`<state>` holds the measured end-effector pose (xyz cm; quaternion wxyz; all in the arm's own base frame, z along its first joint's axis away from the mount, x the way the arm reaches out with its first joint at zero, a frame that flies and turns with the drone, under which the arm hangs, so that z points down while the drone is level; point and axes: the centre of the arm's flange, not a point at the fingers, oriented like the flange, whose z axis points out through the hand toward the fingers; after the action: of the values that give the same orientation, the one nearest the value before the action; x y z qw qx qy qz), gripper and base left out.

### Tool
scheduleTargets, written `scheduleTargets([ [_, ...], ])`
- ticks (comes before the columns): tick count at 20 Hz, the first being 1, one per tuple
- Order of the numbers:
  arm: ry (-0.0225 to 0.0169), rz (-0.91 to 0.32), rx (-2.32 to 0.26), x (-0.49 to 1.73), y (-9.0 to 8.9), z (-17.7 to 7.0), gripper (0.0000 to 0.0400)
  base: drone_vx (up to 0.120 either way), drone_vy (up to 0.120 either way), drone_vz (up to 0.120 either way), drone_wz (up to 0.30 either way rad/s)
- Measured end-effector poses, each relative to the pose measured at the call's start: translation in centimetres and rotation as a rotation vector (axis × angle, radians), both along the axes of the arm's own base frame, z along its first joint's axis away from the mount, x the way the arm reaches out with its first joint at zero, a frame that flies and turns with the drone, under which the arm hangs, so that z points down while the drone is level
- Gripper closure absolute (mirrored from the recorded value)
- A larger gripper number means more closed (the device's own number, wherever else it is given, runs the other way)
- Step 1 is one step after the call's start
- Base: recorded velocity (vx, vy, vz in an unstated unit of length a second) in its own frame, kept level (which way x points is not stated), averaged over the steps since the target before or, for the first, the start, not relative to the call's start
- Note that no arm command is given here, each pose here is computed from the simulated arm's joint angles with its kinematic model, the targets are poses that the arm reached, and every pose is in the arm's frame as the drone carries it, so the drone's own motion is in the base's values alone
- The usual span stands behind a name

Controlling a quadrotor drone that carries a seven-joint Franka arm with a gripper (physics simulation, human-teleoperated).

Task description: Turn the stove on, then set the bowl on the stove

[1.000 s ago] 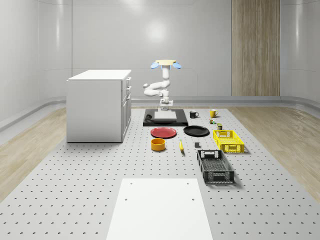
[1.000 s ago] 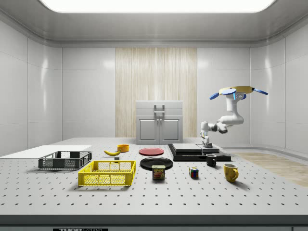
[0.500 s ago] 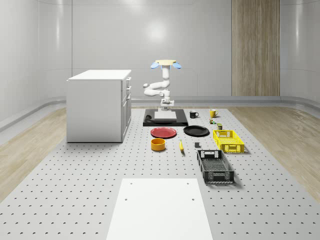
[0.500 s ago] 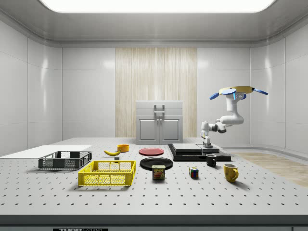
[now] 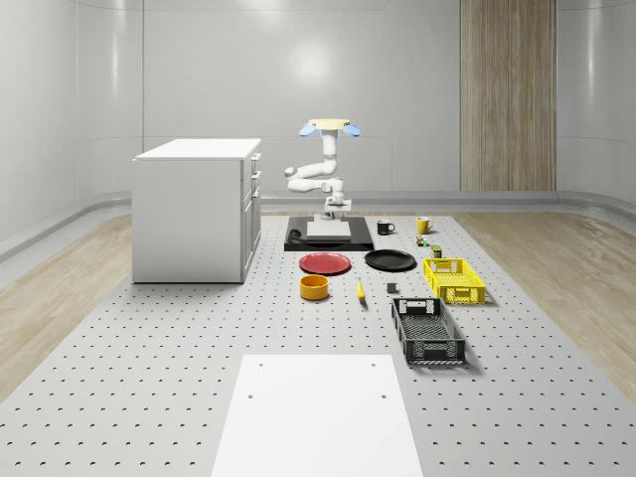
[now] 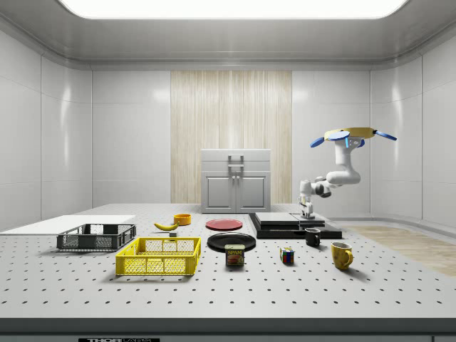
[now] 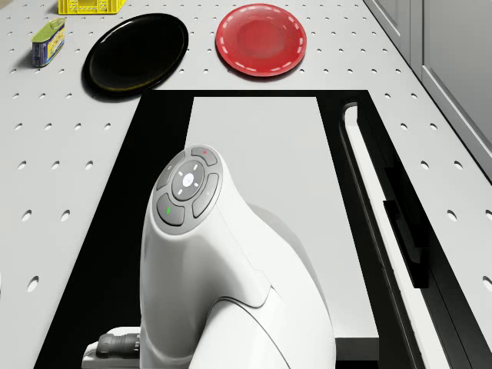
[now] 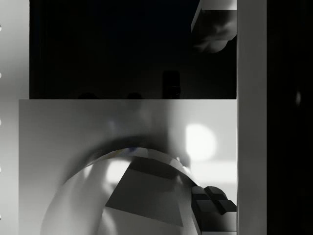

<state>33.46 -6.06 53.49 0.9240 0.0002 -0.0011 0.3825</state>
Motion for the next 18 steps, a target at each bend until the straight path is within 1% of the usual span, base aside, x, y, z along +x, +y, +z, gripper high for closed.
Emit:
scheduleTargets([
  [5, -0.0001, 0.000, 0.000, 0.01, -1.0, 0.0, 0.0000, 0.000, 0.000, 0.000, 0.000],
  [11, -0.0001, 0.000, 0.000, 0.01, -1.4, 0.0, 0.0000, 0.000, 0.000, 0.000, 0.000],
  [12, -0.0001, 0.000, 0.000, 0.01, -1.4, 0.0, 0.0000, 0.040, 0.000, 0.000, 0.000],
  [17, -0.0001, 0.000, 0.000, 0.02, -1.5, 0.0, 0.0000, 0.120, 0.000, 0.000, 0.000],
  [18, -0.0001, 0.000, 0.000, 0.02, -1.5, 0.0, 0.0000, 0.000, 0.000, 0.000, 0.000],
])
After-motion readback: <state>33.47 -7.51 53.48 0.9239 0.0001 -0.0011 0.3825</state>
